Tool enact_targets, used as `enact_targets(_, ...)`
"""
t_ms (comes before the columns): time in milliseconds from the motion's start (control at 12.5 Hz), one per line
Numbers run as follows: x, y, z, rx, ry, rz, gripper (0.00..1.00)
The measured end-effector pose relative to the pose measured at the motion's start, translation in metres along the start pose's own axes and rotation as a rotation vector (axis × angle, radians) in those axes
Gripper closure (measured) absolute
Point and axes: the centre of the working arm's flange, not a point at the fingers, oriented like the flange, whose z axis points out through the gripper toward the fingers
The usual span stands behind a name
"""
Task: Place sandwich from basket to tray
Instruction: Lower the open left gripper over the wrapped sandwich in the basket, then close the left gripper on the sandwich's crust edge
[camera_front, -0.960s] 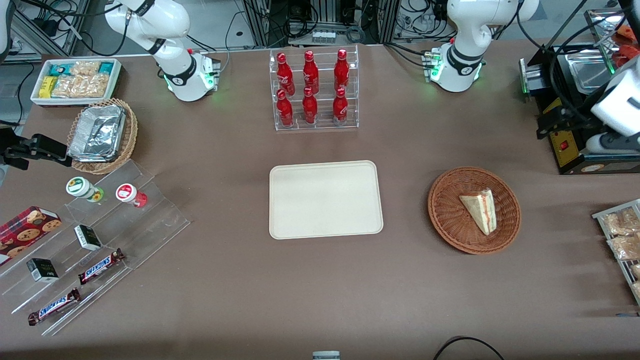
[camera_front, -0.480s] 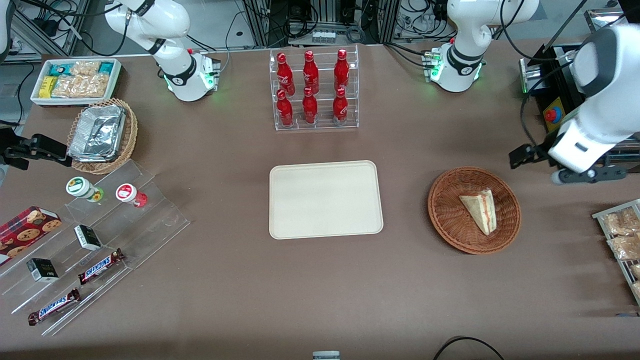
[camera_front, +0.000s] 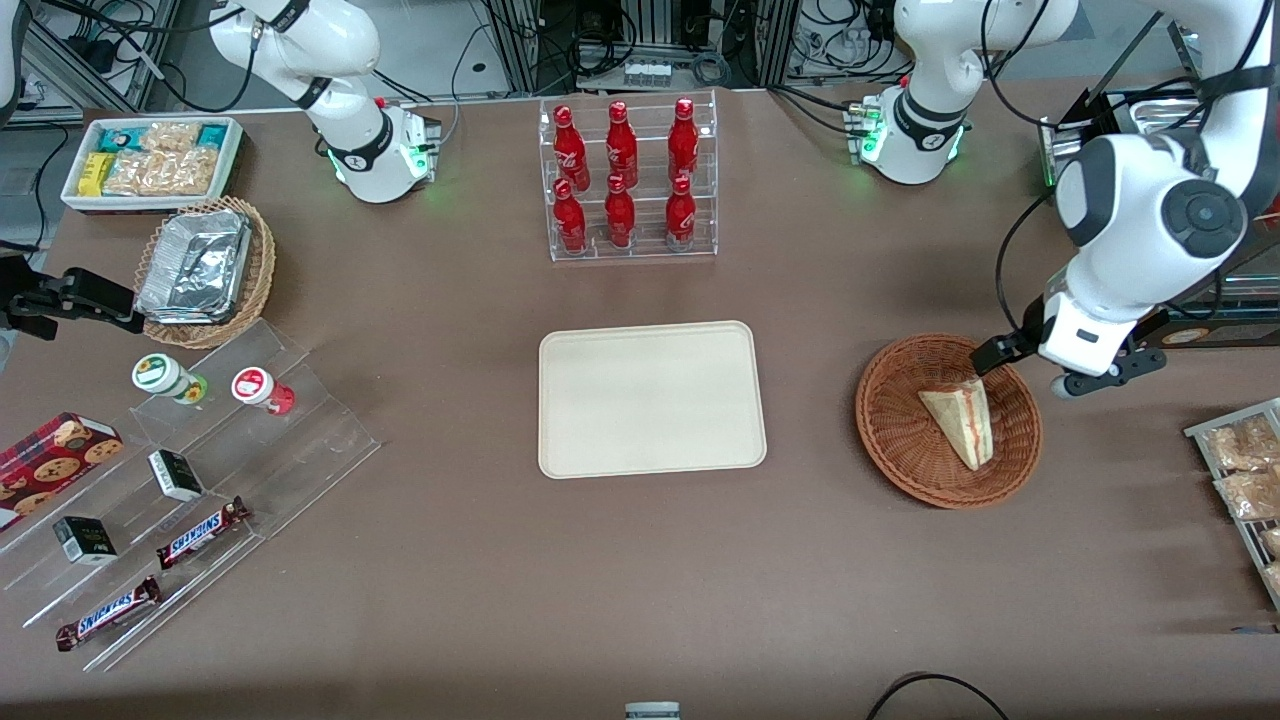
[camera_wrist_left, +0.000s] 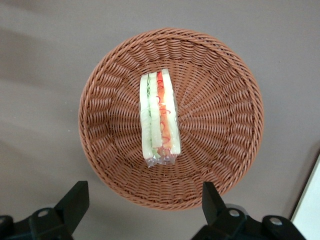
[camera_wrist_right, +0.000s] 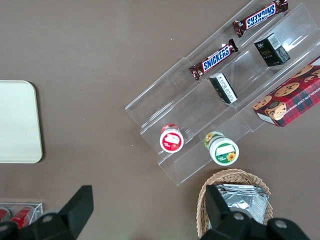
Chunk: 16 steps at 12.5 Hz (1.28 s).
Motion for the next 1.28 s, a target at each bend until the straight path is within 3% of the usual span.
enact_targets(480,0.011,0.017,0.060,-0.004,0.015,-0.067,0.00)
enact_targets(1280,0.015,0.019,0.109,0.008,-0.004,-0.078,0.00)
